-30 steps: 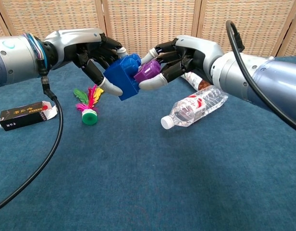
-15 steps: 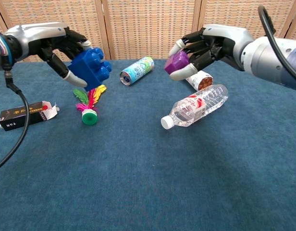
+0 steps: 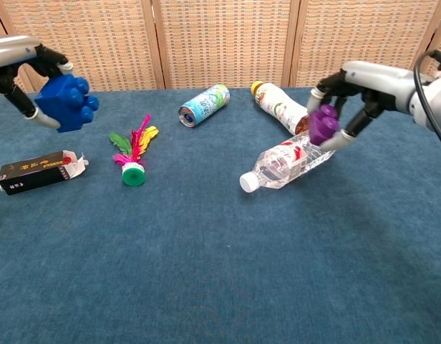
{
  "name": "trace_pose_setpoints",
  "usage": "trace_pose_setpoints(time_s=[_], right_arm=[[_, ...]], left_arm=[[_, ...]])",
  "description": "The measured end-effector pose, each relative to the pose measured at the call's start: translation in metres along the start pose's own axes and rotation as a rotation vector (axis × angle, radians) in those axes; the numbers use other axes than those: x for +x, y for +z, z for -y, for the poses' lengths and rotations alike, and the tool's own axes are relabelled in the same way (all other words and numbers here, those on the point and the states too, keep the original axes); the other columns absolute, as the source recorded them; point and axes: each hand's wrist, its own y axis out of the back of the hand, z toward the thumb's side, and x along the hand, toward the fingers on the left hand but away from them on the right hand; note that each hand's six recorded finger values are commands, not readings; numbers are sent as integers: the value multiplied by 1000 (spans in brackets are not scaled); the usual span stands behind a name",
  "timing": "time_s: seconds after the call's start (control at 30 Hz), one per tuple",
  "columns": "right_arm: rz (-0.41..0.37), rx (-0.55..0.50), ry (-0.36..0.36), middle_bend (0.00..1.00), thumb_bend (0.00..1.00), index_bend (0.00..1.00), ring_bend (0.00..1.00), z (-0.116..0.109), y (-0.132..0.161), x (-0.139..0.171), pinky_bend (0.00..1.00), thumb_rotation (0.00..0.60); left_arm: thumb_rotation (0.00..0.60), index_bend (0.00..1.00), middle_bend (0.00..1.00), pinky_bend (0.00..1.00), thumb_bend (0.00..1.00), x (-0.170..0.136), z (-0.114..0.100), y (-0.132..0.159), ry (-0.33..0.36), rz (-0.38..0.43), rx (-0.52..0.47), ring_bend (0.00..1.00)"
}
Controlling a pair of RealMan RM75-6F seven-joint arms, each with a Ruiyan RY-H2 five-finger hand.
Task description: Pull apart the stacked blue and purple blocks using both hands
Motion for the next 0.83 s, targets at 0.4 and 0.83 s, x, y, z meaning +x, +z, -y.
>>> trace_pose_setpoints(time_s=[0.4,0.83], right_arm=[[-22,112,-30,0,0,0,0,-20,-17,26,6,600],[-33,193,-234,0,0,0,0,-69,-86,130,0,600]], left_arm=[[600,0,0,0,0,-15,-5,-25,27,-12,-63,0],[600,0,0,0,0,-112,-27,-88,175,-199,-136,0]])
